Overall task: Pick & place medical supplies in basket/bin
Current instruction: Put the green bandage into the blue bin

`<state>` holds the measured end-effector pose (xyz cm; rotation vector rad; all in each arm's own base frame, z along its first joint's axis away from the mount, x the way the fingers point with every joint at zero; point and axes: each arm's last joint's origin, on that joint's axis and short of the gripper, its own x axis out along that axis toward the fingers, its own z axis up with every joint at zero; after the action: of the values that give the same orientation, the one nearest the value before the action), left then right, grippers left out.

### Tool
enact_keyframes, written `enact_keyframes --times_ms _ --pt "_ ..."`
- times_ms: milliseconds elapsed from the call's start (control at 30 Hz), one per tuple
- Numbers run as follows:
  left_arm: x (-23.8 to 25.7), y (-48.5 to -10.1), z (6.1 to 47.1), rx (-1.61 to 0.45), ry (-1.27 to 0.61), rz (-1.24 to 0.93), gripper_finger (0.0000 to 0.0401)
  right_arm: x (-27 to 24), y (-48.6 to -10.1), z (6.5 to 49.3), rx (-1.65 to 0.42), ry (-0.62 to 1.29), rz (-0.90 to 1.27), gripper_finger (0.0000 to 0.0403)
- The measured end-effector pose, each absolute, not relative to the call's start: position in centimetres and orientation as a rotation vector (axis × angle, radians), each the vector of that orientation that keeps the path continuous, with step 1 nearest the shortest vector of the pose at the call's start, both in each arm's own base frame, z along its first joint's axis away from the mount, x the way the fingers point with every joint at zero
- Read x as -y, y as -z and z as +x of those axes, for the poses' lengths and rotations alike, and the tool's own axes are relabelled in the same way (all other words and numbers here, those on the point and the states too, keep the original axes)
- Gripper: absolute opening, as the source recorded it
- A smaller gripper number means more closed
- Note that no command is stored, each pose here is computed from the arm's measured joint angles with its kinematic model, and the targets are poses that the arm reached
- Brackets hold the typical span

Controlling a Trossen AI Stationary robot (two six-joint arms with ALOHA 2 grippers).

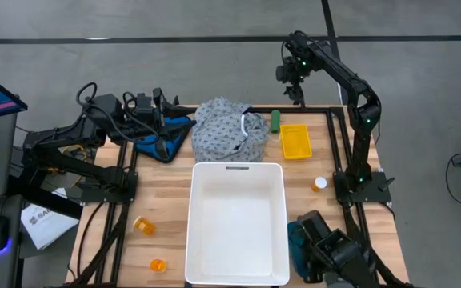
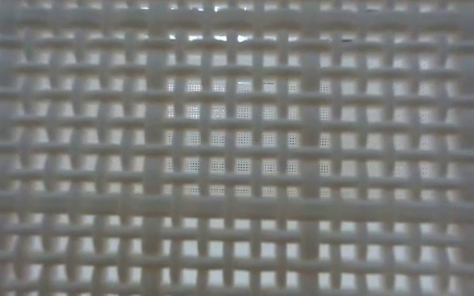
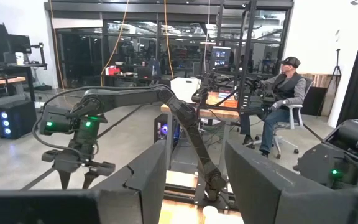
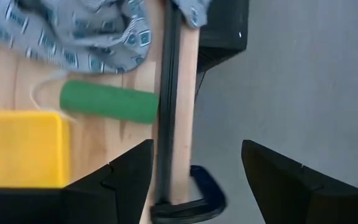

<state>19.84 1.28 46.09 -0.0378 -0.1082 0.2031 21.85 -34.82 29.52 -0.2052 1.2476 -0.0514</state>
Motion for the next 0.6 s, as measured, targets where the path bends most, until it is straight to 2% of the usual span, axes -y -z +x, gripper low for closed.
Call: enact_keyframes --times_ms 433,600 --pt "-1.3 -46.1 19.8 0.108 -0.199 -0.037 0.0155 34.5 -29.6 23.0 -1.139 0.46 0.356 0.024" --pt "-1.3 -46.1 19.8 0.106 -0.2 -0.021 0.0155 34.4 -29.6 23.0 -1.141 0.481 0.379 0.024"
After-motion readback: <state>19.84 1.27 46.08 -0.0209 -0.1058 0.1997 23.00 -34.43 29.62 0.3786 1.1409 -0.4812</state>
